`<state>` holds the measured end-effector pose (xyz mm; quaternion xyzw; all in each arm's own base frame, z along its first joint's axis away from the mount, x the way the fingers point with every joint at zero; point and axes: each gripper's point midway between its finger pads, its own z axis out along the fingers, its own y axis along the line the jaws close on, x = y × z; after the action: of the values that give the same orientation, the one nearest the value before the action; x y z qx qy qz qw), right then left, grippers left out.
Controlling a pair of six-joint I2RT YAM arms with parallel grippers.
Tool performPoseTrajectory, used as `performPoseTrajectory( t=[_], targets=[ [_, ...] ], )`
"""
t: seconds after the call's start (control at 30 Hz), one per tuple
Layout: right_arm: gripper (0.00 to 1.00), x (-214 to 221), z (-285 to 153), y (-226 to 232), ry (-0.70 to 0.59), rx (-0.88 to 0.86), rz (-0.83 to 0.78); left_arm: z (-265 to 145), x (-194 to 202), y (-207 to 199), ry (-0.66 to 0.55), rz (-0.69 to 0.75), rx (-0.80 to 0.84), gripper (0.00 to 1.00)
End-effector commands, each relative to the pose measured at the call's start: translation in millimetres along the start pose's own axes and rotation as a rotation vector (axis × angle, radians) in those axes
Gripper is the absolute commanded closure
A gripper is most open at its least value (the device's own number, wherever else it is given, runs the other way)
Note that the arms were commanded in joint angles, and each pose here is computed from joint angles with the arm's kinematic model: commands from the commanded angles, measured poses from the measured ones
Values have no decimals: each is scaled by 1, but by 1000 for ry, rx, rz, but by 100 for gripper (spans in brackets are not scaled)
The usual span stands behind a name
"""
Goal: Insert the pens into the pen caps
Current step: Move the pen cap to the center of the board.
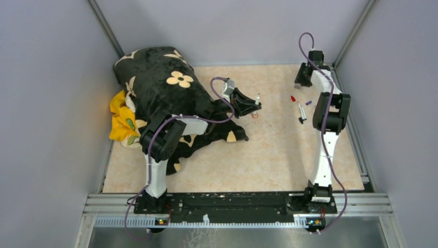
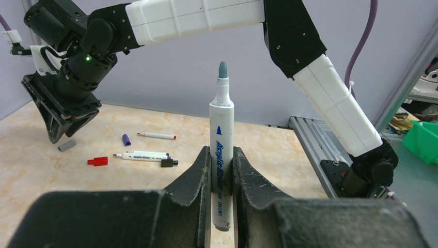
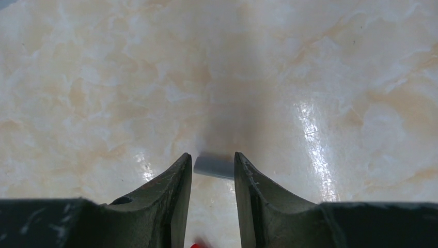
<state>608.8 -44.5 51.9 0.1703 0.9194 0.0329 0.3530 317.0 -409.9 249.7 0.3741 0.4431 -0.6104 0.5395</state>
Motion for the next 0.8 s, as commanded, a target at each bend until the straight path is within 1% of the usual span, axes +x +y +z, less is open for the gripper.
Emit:
performPoseTrajectory(
  t=[0.0,0.13,0.23,0.33,0.37,0.4,0.43,0.5,0.6,0.77],
  targets=[
    [65,5,1,-11,16,21,39,-1,-11,-4,-29,48,21,100],
    [65,7,-1,-12,20,23,43,-1,-11,-4,-30,50,21,100],
    [68,7,-2,-13,21,23,40,-1,-11,-5,-30,51,20,100],
    [72,9,-3,-6,36,-19,31,-1,-12,-5,-31,52,20,100],
    [75,9,-4,-4,40,-34,26,-1,-12,-5,-31,52,19,100],
    [80,13,-5,-1,54,-54,22,-1,-12,-5,-31,51,20,100],
    [83,15,-6,2,64,-70,22,-1,-12,-5,-31,51,19,100],
    [85,25,-8,6,99,-97,29,-1,-12,-5,-30,51,20,100],
    [85,42,-13,11,150,-131,33,-1,-13,-6,-32,54,20,100],
    [84,57,-37,25,179,-200,3,-1,-14,-7,-33,55,20,100]
  ],
)
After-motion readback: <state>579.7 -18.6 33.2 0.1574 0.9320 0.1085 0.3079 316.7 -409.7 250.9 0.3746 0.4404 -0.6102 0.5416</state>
